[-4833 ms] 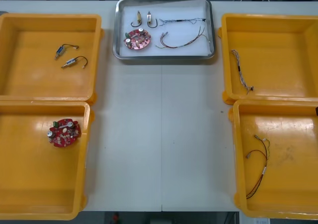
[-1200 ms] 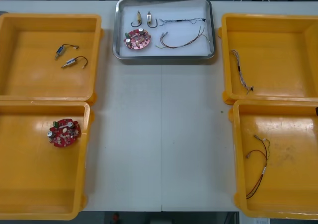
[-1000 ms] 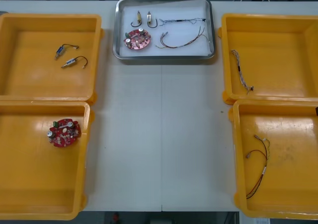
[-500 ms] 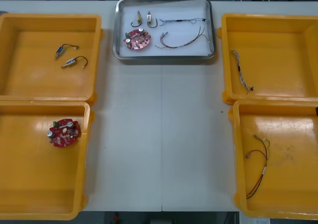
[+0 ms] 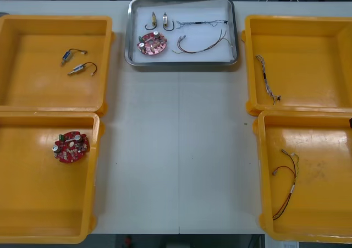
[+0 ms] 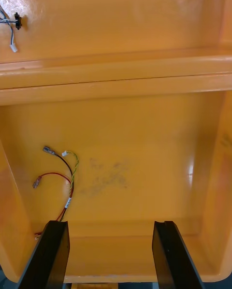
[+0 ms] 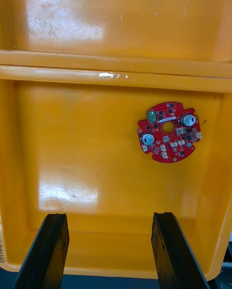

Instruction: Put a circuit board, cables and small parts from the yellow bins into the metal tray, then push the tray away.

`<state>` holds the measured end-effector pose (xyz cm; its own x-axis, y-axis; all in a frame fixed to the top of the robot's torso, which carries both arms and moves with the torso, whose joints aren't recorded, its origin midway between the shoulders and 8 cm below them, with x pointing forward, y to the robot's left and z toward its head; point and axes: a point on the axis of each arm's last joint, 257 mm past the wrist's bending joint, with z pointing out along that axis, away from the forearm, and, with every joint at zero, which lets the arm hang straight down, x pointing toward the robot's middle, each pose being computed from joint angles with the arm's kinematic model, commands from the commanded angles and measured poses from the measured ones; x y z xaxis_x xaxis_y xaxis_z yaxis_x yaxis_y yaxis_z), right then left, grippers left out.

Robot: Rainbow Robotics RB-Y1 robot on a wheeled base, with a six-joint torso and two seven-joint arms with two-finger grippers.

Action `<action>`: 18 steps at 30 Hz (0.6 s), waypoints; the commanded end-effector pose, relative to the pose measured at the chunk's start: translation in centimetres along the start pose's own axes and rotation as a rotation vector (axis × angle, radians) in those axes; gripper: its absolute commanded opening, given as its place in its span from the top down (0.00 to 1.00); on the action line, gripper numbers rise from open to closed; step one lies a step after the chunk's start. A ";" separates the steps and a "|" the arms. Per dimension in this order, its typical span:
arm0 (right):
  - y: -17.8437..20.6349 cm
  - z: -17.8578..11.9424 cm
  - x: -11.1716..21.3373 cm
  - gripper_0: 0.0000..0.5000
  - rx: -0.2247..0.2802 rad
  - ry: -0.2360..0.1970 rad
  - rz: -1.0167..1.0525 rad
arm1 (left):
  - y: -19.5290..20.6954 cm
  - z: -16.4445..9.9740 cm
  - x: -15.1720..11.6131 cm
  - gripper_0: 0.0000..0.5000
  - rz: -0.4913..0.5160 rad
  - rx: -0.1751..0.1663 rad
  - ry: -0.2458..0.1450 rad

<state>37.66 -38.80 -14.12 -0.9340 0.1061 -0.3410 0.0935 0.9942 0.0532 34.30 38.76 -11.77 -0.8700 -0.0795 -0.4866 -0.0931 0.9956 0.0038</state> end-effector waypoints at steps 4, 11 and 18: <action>-1.2 -1.6 -0.4 0.00 0.035 -0.029 0.024 | 1.3 -1.3 -0.7 0.00 -0.024 -0.055 -0.029; -1.2 -1.6 -0.4 0.00 0.035 -0.029 0.024 | 1.3 -1.3 -0.7 0.00 -0.024 -0.055 -0.029; -1.2 -1.6 -0.4 0.00 0.035 -0.029 0.024 | 1.3 -1.3 -0.7 0.00 -0.024 -0.055 -0.029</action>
<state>37.66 -38.80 -14.12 -0.9340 0.1061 -0.3410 0.0935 0.9942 0.0532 34.30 38.76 -11.77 -0.8700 -0.0795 -0.4866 -0.0931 0.9956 0.0038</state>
